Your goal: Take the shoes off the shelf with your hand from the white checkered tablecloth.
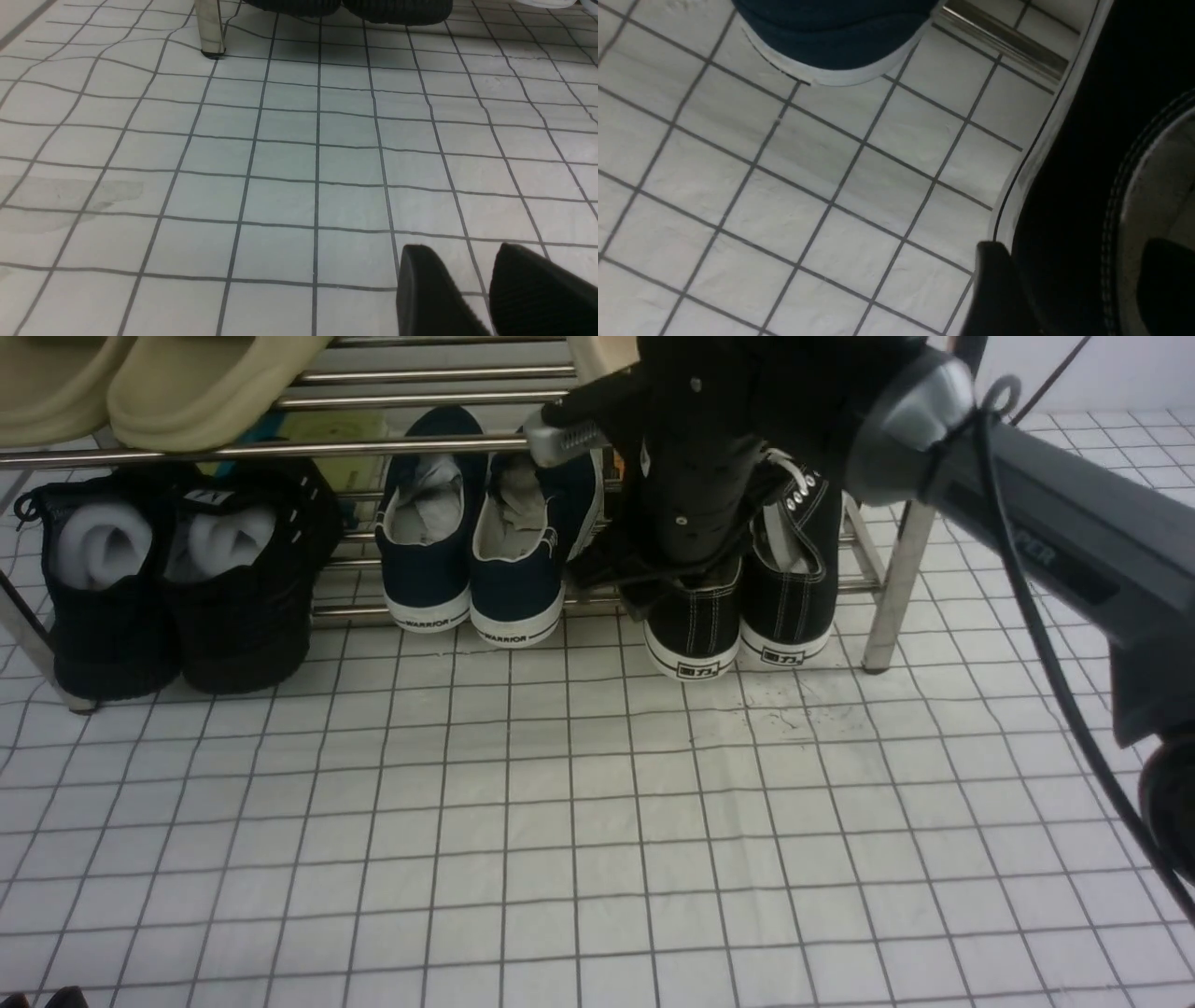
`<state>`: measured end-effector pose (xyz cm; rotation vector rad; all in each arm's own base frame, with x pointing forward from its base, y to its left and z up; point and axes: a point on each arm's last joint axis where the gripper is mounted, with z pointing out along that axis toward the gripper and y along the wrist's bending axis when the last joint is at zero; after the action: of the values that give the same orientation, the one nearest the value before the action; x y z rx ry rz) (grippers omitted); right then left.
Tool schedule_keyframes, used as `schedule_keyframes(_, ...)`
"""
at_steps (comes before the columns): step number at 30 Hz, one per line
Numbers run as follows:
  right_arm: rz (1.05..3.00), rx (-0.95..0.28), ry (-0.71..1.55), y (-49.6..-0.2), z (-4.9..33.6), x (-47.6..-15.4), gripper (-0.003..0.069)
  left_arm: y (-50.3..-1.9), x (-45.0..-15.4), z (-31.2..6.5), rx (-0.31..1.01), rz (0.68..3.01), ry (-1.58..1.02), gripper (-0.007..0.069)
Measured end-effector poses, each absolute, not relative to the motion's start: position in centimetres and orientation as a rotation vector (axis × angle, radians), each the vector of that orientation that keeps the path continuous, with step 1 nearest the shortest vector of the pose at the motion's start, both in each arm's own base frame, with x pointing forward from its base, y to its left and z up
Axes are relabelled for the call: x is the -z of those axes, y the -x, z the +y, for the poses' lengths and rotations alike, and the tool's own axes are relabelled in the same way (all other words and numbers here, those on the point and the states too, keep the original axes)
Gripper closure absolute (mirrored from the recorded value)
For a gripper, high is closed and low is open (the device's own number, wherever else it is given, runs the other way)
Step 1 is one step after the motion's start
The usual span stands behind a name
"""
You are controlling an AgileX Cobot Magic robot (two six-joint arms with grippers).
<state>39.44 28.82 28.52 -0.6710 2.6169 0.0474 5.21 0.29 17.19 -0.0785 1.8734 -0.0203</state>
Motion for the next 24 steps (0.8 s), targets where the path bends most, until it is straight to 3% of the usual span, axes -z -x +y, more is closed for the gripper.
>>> schedule_keyframes(7,2.624,0.07,0.692,-40.4,28.7,-26.4,0.0249,-5.2,-17.2,0.3,0.02,1.873,0.079,0.0386)
schedule_keyframes(10,2.632,0.069,0.698,-40.4,28.9,-25.8,0.0347,-5.2,-17.2,0.3,0.02,1.873,0.078,0.0386)
schedule_keyframes(13,2.639,0.044,0.72,-40.3,29.3,-25.6,0.0556,-5.2,-17.2,0.3,0.02,1.873,0.078,0.0386)
schedule_keyframes(15,2.64,0.026,0.742,-40.2,29.4,-25.5,0.0638,-5.2,-17.2,0.3,0.02,1.873,0.078,0.0386)
schedule_keyframes(20,2.65,-0.05,0.75,-39.3,29.6,-27.0,0.0648,-5.2,-17.2,0.3,0.02,1.873,0.078,0.0386)
schedule_keyframes(24,2.599,-0.174,0.751,-37.1,30.1,-30.8,0.0648,-5.2,-17.2,0.3,0.02,1.873,0.078,0.0386)
